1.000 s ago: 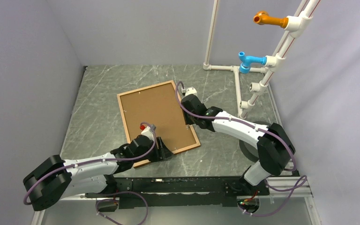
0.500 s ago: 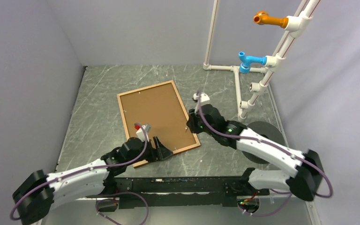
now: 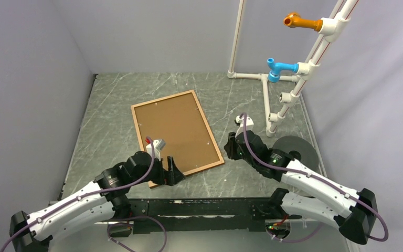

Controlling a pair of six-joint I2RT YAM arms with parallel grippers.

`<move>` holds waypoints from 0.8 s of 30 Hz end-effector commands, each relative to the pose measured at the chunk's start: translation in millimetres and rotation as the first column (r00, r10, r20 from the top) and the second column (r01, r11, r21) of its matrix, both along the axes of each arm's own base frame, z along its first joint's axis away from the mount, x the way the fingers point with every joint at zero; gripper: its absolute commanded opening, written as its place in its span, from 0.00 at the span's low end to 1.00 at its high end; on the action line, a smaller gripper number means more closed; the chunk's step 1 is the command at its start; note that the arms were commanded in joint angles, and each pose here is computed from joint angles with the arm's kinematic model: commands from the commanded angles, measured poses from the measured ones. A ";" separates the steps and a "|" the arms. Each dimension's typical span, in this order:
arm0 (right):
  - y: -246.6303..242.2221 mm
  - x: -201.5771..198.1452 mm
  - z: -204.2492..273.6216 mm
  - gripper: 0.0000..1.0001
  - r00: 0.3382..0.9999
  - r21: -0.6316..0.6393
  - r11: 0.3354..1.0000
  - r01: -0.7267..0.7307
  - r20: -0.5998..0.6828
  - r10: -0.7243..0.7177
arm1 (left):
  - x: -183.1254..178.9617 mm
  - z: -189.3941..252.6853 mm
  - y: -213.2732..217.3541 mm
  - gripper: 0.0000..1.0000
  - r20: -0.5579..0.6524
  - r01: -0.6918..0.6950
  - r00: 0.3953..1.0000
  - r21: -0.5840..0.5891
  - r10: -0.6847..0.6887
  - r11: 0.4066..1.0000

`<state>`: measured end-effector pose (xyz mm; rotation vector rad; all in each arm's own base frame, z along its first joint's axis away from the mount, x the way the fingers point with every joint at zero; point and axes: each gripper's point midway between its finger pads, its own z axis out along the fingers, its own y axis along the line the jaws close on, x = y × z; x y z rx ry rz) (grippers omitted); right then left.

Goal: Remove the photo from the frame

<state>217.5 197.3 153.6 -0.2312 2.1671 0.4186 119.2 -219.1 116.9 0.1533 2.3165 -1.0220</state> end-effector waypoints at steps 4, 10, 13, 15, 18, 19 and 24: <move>-16.9 -1.5 20.5 0.00 0.997 0.021 0.998 0.059 0.041 -0.060 | 5.3 -1.9 17.7 0.99 0.050 0.075 0.995 0.243 -0.089 0.967; -24.6 -7.8 30.9 0.00 0.996 0.062 0.995 0.075 0.050 -0.078 | 28.6 -5.9 0.5 0.99 0.092 0.184 0.964 0.452 -0.251 0.873; -32.1 -8.2 34.5 0.00 0.993 0.058 0.994 0.095 0.063 -0.098 | 39.3 -1.1 -21.8 0.96 0.174 0.225 0.913 0.541 -0.369 0.811; -35.1 -10.8 38.1 0.00 0.993 0.056 0.993 0.100 0.054 -0.103 | 47.3 -6.2 -29.4 0.90 0.207 0.212 0.887 0.611 -0.412 0.763; -34.1 -15.5 37.4 0.00 0.994 0.090 0.993 0.075 0.067 -0.081 | 50.5 -23.2 -41.3 0.84 0.209 0.216 0.843 0.713 -0.496 0.667; -36.1 -17.2 36.7 0.00 0.994 0.096 0.992 0.076 0.068 -0.083 | 49.5 -29.5 -43.4 0.81 0.196 0.216 0.835 0.742 -0.514 0.634; -47.0 -23.6 46.1 0.00 0.992 0.111 0.990 0.090 0.082 -0.099 | 44.0 -57.7 -45.7 0.75 0.130 0.212 0.844 0.810 -0.519 0.547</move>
